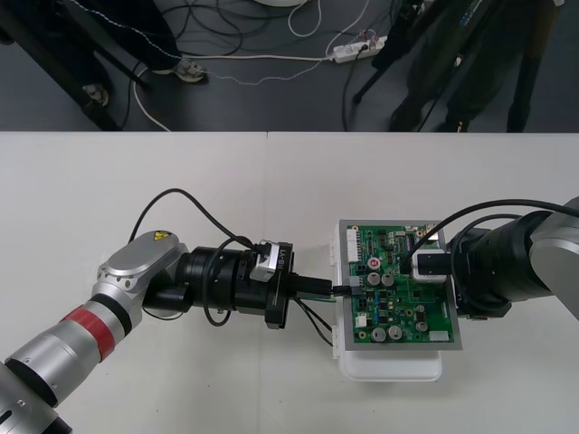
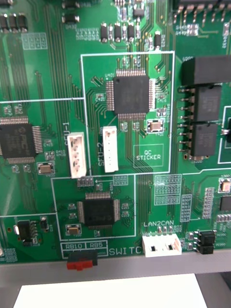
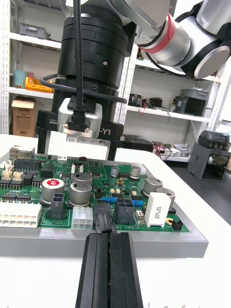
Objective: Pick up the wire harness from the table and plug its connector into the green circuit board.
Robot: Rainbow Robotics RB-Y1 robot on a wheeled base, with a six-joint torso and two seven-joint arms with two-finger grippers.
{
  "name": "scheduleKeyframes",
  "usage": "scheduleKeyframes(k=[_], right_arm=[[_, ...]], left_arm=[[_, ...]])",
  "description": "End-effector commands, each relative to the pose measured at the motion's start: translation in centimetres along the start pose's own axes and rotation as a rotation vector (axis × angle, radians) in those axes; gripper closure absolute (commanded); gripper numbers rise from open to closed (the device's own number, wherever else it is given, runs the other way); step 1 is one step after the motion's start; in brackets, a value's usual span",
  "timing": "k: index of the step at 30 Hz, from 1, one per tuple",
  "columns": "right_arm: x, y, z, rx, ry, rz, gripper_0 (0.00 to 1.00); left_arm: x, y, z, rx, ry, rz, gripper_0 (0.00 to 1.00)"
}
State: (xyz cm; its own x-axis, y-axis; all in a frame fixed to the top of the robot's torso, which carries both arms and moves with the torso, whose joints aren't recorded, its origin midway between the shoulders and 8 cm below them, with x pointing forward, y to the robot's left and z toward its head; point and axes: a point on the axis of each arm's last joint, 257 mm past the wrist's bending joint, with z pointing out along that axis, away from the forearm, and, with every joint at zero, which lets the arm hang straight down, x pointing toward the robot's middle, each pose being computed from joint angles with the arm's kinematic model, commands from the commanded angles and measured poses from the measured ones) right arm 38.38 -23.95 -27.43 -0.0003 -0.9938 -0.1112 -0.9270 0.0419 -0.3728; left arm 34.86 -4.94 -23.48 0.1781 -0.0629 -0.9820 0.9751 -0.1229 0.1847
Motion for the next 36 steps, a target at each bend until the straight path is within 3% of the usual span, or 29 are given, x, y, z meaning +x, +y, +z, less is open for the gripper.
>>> scheduleKeyframes(k=[1,36], right_arm=[[-0.7,-0.3,-0.6,0.011,-0.031,0.052,0.00],[-1.8,0.2,-0.8,-0.001,-0.062,0.025,0.00]], left_arm=[[-0.1,0.8,1.1,-0.003,0.020,-0.048,1.00],[0.4,0.5,0.4,-0.007,0.030,-0.031,1.00]])
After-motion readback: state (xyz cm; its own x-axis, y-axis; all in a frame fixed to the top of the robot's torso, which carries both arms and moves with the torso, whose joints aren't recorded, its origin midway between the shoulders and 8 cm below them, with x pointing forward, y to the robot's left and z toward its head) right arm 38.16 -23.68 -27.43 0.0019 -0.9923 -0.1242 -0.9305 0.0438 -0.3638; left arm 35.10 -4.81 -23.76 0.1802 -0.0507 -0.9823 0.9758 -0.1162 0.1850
